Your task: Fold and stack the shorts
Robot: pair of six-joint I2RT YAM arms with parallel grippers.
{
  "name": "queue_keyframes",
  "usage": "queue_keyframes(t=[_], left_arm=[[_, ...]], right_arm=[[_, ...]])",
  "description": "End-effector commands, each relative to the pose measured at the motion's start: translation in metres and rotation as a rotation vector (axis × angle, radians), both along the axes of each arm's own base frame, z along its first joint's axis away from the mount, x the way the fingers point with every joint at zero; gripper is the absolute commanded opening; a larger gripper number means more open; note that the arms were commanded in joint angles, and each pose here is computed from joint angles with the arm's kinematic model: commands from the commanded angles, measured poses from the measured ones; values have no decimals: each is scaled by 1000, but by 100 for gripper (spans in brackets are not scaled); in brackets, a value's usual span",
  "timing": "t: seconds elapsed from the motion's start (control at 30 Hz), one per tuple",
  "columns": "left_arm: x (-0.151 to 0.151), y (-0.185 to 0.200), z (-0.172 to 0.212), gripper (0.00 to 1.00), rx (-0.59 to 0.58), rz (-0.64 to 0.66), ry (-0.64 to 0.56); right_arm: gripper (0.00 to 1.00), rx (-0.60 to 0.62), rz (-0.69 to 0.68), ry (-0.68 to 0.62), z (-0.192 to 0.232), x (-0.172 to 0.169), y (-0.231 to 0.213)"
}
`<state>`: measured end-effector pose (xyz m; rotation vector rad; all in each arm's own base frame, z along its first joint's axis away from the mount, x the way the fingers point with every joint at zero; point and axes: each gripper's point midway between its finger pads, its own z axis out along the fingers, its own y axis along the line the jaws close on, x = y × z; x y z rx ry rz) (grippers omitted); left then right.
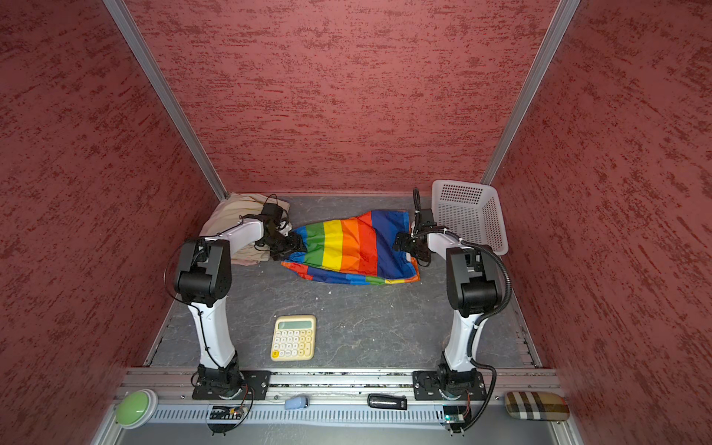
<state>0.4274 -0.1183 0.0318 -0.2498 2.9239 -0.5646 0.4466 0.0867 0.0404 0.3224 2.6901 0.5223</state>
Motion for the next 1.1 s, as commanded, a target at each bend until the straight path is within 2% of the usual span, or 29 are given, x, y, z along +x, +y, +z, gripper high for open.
queue_keyframes(t=[0.0, 0.13, 0.23, 0.3, 0.4, 0.43, 0.57, 0.7, 0.83, 0.93, 1.07], left_arm=[[-15, 2, -20, 51, 73, -54, 65], [-16, -3, -23, 39, 67, -71, 71], [-16, -5, -23, 25, 69, -85, 72], [-14, -5, -18, 21, 71, -87, 62], [-11, 0, -4, 2, 104, -98, 51], [-11, 4, 5, 0, 129, -105, 44], [-12, 18, 43, 0, 206, -127, 3], [-13, 30, 68, 0, 229, -121, -18], [-19, 44, 93, 0, 332, -142, -17], [-20, 50, 119, 0, 443, -171, -42], [-22, 50, 149, 0, 667, -243, -47]], right_arm=[[99, 39, 26, 26, -17, -6, 14], [99, 58, 28, 36, -23, -16, 26], [99, 73, 26, 44, -27, -22, 31], [99, 78, 22, 48, -29, -27, 32], [99, 85, 25, 54, -30, -32, 36], [99, 85, 28, 55, -30, -34, 39], [99, 94, 50, 54, -26, -40, 56], [99, 127, 75, 41, -18, -47, 82], [99, 164, 93, 34, -8, -56, 105], [99, 177, 108, 27, -2, -59, 118], [99, 177, 129, 29, -1, -59, 130]])
